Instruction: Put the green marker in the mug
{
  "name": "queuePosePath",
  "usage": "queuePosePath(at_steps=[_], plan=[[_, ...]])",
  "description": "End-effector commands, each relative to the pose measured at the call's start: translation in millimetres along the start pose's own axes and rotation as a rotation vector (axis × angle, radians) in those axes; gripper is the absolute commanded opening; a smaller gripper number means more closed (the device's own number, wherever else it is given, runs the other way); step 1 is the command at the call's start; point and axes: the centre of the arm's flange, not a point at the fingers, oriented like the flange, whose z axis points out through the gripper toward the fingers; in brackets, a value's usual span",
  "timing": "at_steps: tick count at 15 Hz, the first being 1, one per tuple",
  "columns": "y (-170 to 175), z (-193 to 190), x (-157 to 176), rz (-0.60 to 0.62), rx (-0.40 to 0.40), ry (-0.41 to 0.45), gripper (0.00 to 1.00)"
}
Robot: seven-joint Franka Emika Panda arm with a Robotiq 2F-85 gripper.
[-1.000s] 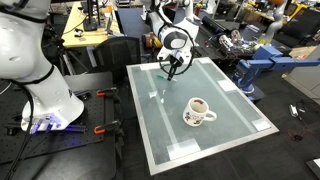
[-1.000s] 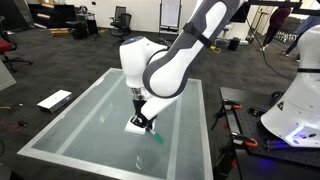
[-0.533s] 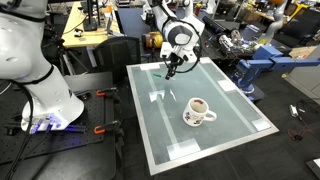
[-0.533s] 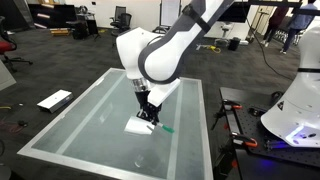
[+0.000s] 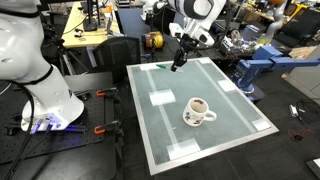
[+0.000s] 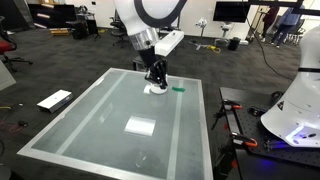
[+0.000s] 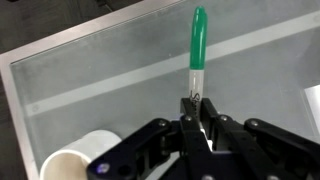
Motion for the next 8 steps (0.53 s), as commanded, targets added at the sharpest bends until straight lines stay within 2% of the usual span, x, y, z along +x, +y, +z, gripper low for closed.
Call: queuePosePath(at_steps=[1,4,5,8], plan=[[30,-46,7,0.059,-0.048,0.041,0.03],[46,-67,18,0.080,-0.078,0.089,0.03],[42,-52,13,0.062,-0.050,0.092,0.13],[47,-60,16,0.070,-0.053,0.103,0.13]])
